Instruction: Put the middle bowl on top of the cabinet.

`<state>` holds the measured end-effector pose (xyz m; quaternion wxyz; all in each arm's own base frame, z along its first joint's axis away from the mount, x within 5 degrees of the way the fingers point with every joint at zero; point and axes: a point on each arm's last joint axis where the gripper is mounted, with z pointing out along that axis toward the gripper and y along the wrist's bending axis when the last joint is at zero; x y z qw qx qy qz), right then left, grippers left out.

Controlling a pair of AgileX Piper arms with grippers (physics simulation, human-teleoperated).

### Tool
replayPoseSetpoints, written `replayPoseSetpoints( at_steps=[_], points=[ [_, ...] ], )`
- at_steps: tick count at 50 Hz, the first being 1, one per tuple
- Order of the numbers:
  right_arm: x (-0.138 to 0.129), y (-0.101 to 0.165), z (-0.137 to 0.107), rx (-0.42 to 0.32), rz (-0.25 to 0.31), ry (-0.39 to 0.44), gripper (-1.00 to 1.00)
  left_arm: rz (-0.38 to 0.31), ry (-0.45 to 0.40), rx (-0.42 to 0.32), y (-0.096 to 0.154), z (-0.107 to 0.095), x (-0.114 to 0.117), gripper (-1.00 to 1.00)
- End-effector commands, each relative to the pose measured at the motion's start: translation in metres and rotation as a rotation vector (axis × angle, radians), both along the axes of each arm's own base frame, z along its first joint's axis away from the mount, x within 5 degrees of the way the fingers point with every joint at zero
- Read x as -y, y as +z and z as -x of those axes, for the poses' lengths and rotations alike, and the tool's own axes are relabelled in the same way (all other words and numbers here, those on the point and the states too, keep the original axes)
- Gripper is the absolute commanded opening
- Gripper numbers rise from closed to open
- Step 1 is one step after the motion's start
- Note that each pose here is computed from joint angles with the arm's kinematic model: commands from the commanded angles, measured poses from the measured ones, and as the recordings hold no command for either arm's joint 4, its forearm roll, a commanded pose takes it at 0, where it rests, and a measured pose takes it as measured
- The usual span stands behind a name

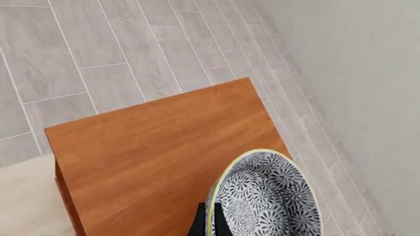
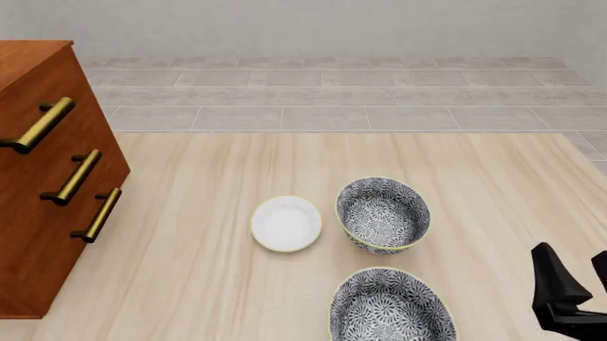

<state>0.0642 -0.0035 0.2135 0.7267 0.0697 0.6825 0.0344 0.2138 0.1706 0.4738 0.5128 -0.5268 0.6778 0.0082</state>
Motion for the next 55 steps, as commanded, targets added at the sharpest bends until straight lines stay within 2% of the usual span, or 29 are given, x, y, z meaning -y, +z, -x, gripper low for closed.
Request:
replayPoseSetpoints(
  at_steps=[1,55],
  points=[
    [0.0,0.0,0.001,0.0,0.002,0.0,1.0,-0.006,-0.002,-0.001,-0.001,0.001,-0.001,-1.0],
    [0.0,0.0,0.0,-0.002,0.004,0.004,1.0,0.004,0.005,-0.031,-0.017,-0.002,-0.008,-1.0]
  ],
)
